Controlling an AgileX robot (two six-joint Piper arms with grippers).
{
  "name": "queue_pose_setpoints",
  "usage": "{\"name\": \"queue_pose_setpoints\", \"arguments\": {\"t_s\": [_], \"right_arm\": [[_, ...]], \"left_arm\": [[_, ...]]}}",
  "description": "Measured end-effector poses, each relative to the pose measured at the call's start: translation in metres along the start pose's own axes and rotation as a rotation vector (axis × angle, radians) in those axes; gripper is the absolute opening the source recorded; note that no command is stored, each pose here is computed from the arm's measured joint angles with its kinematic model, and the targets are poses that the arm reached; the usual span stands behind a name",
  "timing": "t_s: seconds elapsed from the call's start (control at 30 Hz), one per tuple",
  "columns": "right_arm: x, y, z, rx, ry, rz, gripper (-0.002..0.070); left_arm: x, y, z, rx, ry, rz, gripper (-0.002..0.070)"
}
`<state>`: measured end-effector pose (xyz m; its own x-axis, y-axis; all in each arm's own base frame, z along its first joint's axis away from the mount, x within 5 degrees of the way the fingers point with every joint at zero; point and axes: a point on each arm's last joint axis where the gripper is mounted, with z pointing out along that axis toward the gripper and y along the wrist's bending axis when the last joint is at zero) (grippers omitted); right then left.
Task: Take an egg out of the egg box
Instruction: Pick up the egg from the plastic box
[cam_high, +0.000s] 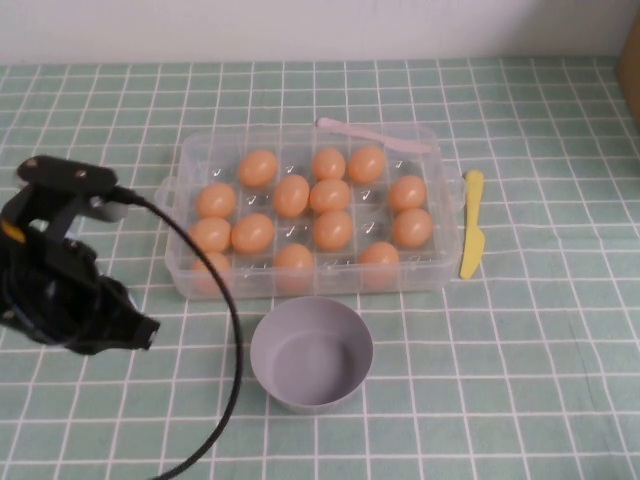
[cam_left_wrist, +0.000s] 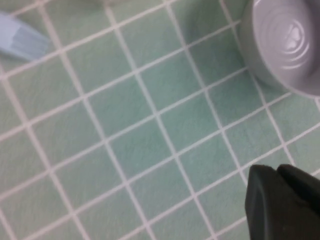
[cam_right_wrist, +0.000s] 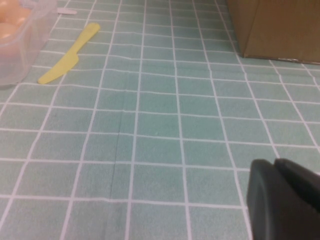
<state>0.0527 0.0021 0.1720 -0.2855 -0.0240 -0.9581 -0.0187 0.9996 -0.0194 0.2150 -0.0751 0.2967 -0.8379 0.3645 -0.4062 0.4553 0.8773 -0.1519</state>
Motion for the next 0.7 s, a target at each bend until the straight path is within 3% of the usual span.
{"name": "queue_pose_setpoints", "arguments": {"t_s": [0.4,0.7], "right_arm": [[0.0,0.0,0.0,0.0,0.0,0.0,-0.0017],[0.0,0.0,0.0,0.0,0.0,0.0,-0.0017]], "left_arm": [[-0.104,-0.006,0.039,0.04,0.058,0.078,-0.0004],[-0.173,-0.014,0.072,-0.023,0.09,0.149,-0.0004]]}}
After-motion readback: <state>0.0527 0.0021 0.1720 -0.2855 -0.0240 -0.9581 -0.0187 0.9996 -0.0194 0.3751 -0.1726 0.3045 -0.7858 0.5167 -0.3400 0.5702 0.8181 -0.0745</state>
